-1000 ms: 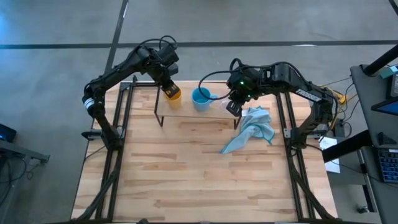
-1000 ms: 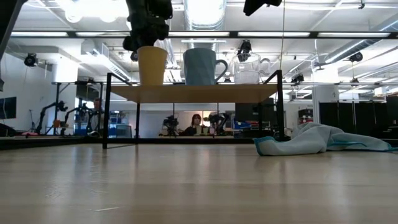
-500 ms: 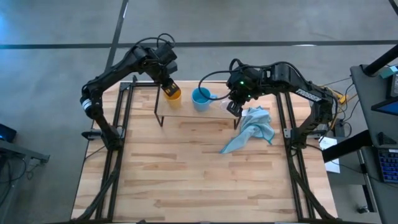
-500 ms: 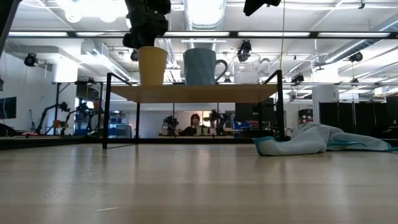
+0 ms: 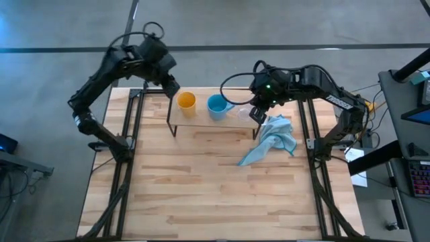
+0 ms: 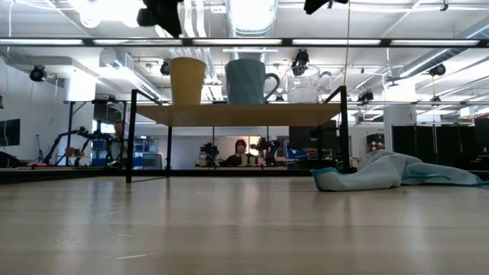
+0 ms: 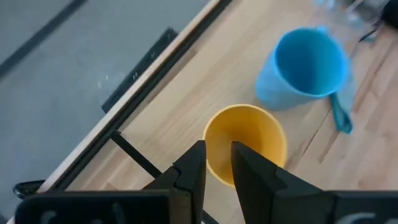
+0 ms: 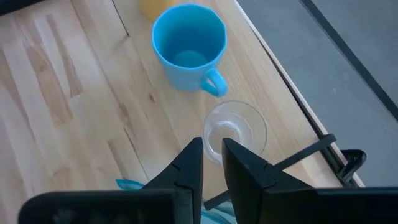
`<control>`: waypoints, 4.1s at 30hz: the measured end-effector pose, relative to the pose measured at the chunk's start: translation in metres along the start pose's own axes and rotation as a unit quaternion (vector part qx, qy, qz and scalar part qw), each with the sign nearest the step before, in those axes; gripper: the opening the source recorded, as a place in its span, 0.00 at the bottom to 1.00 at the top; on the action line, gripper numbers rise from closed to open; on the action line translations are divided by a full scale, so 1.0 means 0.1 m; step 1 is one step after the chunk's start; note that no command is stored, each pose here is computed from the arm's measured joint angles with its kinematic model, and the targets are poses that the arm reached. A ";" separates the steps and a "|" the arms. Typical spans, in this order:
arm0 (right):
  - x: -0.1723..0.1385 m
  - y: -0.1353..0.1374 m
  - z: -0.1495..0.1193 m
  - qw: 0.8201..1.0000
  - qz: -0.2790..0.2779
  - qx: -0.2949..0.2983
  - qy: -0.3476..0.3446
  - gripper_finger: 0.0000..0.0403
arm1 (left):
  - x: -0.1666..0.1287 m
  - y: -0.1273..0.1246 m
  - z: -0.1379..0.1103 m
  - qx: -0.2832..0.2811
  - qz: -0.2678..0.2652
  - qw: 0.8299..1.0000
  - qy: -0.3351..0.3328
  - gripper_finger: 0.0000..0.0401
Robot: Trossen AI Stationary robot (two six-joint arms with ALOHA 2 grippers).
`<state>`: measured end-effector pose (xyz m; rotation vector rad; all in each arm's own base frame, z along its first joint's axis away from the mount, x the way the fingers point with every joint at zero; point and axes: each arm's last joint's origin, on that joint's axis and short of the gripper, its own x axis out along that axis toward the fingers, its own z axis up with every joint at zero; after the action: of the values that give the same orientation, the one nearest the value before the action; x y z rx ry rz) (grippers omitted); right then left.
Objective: Stack small to large cups/mugs on shelf
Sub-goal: Return to Home Position
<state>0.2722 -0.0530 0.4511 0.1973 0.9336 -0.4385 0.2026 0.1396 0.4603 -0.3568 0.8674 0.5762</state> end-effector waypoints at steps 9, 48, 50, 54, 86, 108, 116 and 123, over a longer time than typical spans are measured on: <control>-0.13 -0.03 -0.05 1.000 0.004 0.005 -0.012 0.13 | -0.56 0.01 -0.25 -0.115 -0.015 0.991 -0.073 0.15; -0.64 -0.09 -1.29 0.936 0.155 0.075 -0.306 0.13 | -0.59 -0.75 -1.25 -0.028 -0.161 0.962 -0.220 0.15; -0.58 -0.10 -1.37 0.934 0.162 0.071 -0.312 0.13 | -0.57 -0.73 -1.32 -0.013 -0.169 0.957 -0.234 0.15; -0.45 -0.12 -1.53 0.933 0.164 0.071 -0.313 0.13 | -0.50 -0.68 -1.45 0.003 -0.183 0.946 -0.267 0.15; 0.32 -0.34 -2.62 0.860 0.203 0.066 -0.463 0.13 | 0.11 0.02 -2.71 0.001 -0.219 0.876 -0.430 0.15; 0.81 -0.30 -2.91 0.800 0.235 0.107 -0.541 0.13 | 0.44 -0.09 -2.78 0.017 -0.197 0.872 -0.447 0.15; 0.94 -0.29 -2.97 0.787 0.239 0.110 -0.559 0.13 | 0.80 -0.20 -2.87 0.006 -0.203 0.867 -0.456 0.15; 0.97 -0.28 -2.98 0.784 0.241 0.122 -0.559 0.13 | 0.86 -0.21 -2.89 0.009 -0.189 0.864 -0.467 0.15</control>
<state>0.0913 -0.0009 0.1985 0.3429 -0.3703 -0.1258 0.0829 0.0026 0.2195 -0.1795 -0.1433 0.3046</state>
